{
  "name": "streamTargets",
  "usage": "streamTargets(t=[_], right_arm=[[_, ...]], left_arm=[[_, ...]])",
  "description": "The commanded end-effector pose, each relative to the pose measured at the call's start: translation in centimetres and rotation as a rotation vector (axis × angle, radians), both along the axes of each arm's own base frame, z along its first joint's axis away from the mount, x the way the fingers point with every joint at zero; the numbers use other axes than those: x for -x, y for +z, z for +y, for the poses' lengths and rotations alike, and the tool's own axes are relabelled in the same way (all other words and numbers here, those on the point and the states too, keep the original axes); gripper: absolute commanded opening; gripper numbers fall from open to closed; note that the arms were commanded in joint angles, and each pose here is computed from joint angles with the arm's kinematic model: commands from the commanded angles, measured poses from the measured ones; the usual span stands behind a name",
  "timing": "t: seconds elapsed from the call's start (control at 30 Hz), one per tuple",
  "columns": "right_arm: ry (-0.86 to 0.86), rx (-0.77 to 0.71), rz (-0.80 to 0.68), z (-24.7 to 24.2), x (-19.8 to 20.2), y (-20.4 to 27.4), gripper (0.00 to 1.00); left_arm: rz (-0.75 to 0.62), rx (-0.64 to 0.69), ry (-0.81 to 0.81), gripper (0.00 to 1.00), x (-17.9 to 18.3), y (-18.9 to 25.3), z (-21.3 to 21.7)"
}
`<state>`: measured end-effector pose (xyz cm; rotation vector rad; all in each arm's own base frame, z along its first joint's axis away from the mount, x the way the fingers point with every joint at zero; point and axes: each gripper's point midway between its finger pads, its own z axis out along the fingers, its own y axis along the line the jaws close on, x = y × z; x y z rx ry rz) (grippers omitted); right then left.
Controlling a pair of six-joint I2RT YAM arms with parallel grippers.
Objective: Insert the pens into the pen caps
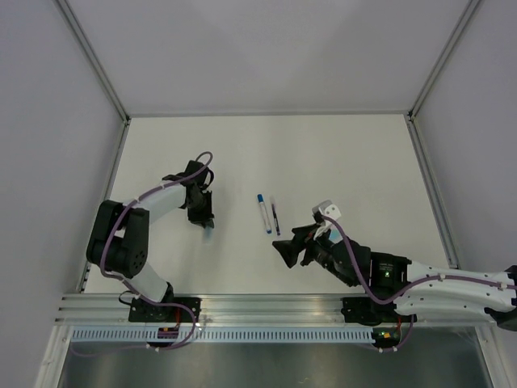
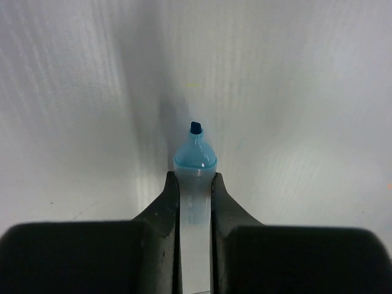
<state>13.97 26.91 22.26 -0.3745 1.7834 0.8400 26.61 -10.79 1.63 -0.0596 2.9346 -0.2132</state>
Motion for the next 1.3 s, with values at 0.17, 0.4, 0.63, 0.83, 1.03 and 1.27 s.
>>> streamTargets(t=[0.17, 0.4, 0.63, 0.83, 1.03, 1.27], right_arm=[[0.061, 0.05, 0.0, 5.6, -0.4, -0.8, 0.78], [0.082, 0.113, -0.003, 9.8, -1.6, -3.9, 0.77], [0.122, 0.086, 0.012, 13.0, -3.5, -4.5, 0.73], [0.156, 0.073, -0.007, 14.8, -3.9, -3.8, 0.71], [0.107, 0.128, -0.015, 15.5, -5.6, -4.1, 0.7], [0.051, 0.173, -0.033, 15.7, -6.9, -4.1, 0.63]], left_arm=[[-0.257, 0.321, -0.011, 0.02, -2.6, 5.5, -5.1], [-0.331, 0.52, -0.066, 0.02, -1.3, 8.7, -7.7], [-0.413, 0.63, -0.104, 0.02, 0.9, 11.9, -8.2], [-0.494, 0.673, -0.115, 0.02, 2.0, 14.7, -8.1], [-0.509, 0.705, -0.13, 0.02, 2.9, 15.8, -8.3], [-0.532, 0.71, -0.143, 0.02, 3.4, 16.5, -8.1]])
